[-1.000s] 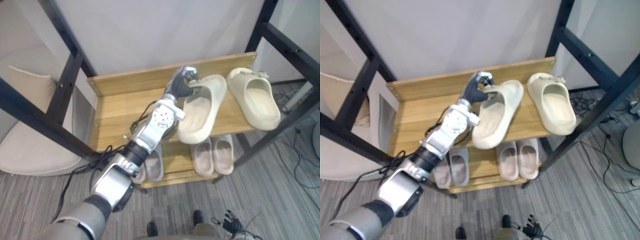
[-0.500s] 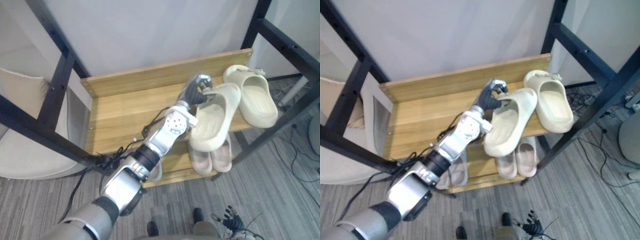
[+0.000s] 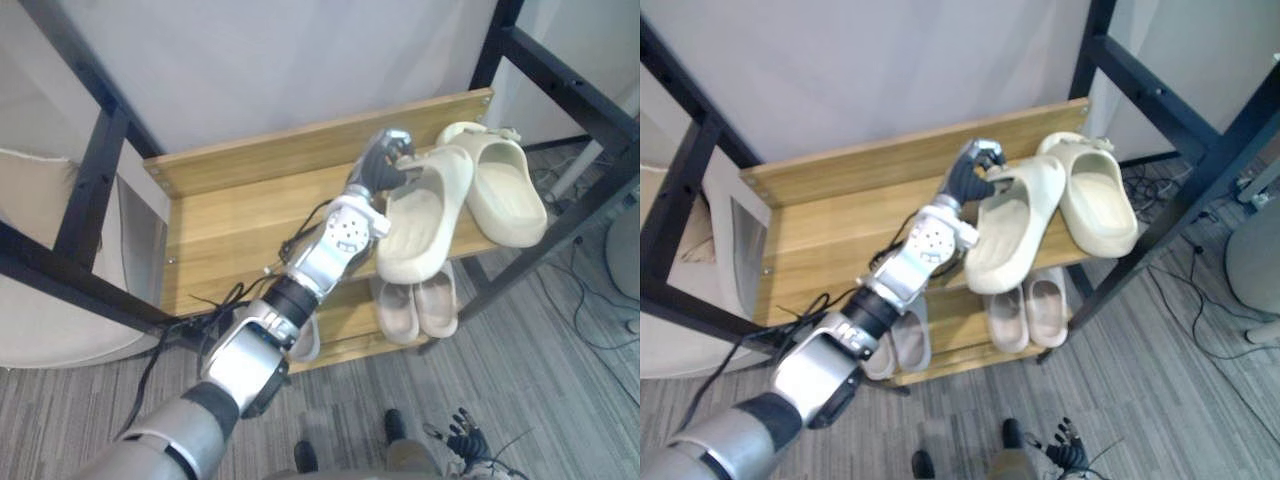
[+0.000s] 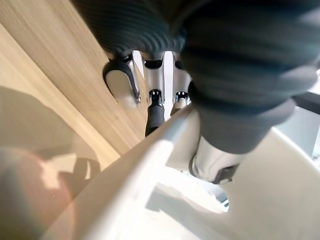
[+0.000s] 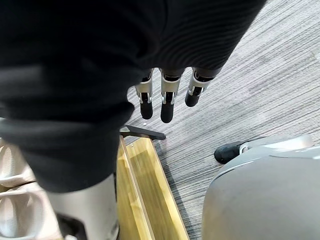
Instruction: Organize the slippers on the shoe rack
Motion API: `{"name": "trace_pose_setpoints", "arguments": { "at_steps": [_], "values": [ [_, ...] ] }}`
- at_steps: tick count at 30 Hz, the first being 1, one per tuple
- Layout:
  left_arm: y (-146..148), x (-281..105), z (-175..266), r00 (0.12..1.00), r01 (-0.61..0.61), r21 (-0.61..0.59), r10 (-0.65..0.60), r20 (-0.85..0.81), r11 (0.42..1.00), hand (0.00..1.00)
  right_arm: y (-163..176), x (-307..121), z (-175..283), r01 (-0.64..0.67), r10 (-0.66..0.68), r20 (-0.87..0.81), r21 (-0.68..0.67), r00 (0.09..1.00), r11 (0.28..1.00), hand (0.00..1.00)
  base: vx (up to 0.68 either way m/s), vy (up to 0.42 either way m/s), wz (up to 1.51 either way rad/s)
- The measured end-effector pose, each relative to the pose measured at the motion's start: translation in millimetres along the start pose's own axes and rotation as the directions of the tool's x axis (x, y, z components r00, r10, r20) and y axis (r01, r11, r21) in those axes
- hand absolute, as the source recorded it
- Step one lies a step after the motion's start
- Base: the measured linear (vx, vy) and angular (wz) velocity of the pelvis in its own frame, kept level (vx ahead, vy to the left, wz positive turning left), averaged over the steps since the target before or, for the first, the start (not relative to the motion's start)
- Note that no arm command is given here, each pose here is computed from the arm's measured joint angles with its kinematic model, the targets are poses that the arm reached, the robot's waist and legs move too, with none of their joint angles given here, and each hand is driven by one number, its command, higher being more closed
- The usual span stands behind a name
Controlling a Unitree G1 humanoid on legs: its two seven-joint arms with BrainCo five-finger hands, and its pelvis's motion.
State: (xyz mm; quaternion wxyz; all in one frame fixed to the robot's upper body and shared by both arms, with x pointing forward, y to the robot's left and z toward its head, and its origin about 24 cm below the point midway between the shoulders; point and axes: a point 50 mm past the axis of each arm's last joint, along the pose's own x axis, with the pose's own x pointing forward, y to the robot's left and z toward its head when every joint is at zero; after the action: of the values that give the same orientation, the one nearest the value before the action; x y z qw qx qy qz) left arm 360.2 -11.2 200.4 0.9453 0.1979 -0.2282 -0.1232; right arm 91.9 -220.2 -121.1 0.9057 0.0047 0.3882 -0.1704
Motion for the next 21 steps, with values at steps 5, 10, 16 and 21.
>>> {"name": "trace_pose_setpoints", "arguments": {
  "at_steps": [5,10,16,21],
  "values": [
    [4,1,0,1.000,-0.024,-0.007,0.024,-0.002,1.000,1.00,0,0,0,0.000,0.000,0.000,0.001,1.000,1.000,0.00,0.00,0.000,0.00],
    [12,3,-2,0.998,-0.068,-0.011,0.068,-0.019,0.998,0.00,1,0,0,-0.003,0.003,0.001,-0.001,1.000,1.000,0.00,0.00,0.000,0.00],
    [12,3,-3,0.997,-0.079,0.002,0.079,-0.024,0.997,0.00,1,0,0,-0.005,0.005,0.001,-0.002,1.000,1.000,0.00,0.00,0.000,0.00],
    [15,3,-3,0.995,-0.092,-0.005,0.092,-0.029,0.996,0.00,2,0,0,-0.007,0.007,0.002,-0.002,1.000,1.000,0.00,0.00,0.000,0.00]
  ]
}}
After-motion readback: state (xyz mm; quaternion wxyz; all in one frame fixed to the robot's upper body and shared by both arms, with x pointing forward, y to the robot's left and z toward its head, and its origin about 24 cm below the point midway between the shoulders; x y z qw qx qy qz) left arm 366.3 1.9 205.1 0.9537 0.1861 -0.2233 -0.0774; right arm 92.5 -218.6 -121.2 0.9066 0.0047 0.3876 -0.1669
